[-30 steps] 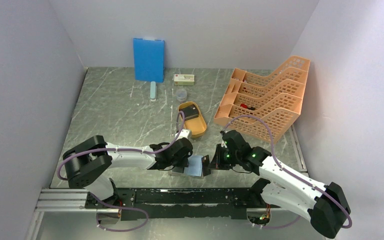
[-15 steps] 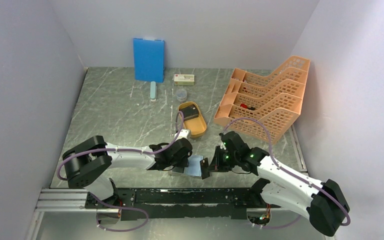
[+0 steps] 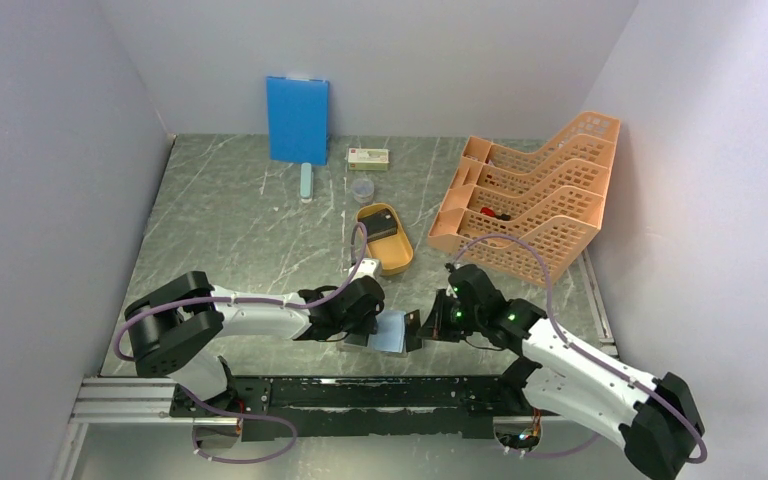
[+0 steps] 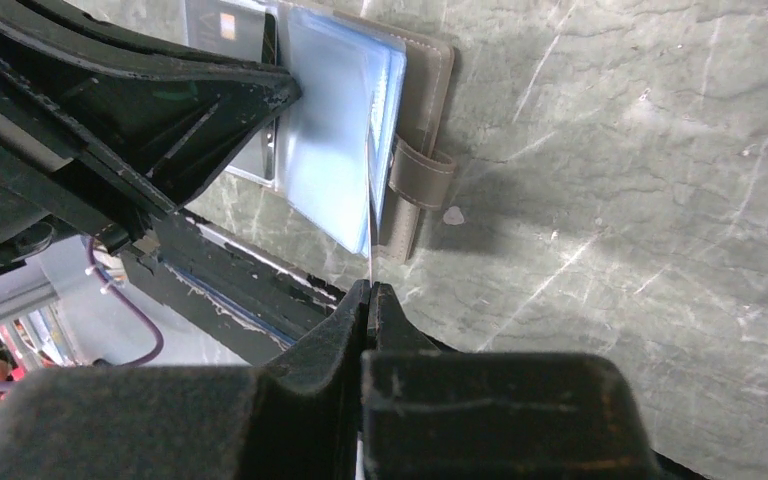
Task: Put the credit cards into the card holder
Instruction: Turn over the card slot in the card holder.
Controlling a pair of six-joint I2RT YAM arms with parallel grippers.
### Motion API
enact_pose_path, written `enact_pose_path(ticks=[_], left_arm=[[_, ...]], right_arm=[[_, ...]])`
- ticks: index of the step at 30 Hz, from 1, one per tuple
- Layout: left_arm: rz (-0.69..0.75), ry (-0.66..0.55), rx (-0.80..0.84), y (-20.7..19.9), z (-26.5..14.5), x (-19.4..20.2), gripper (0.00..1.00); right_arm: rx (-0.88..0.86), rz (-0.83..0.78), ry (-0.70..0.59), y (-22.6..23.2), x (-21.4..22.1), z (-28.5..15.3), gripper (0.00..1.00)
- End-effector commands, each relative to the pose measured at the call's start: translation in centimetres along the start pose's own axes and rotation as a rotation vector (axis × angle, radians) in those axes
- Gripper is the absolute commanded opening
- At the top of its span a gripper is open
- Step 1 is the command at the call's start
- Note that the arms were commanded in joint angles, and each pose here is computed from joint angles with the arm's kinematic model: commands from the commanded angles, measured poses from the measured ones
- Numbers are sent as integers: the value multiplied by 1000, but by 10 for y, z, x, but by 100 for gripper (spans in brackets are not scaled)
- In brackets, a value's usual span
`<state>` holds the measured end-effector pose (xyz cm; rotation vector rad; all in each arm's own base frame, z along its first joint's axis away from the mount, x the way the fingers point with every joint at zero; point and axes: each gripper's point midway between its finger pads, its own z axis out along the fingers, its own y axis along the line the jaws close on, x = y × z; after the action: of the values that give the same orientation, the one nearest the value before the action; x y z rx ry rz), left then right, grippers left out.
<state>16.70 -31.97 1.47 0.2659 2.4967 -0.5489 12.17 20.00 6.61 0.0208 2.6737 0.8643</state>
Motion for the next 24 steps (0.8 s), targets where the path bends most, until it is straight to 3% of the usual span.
enact_pose_path(ticks=[1,24], left_arm=[[62,144,-166,52,6,50,5],[55,144,-158,50,6,50,5]], right_arm=[[29,6,-48,-3,-7,-6,0],[-23,-9,19,1,2,13,0]])
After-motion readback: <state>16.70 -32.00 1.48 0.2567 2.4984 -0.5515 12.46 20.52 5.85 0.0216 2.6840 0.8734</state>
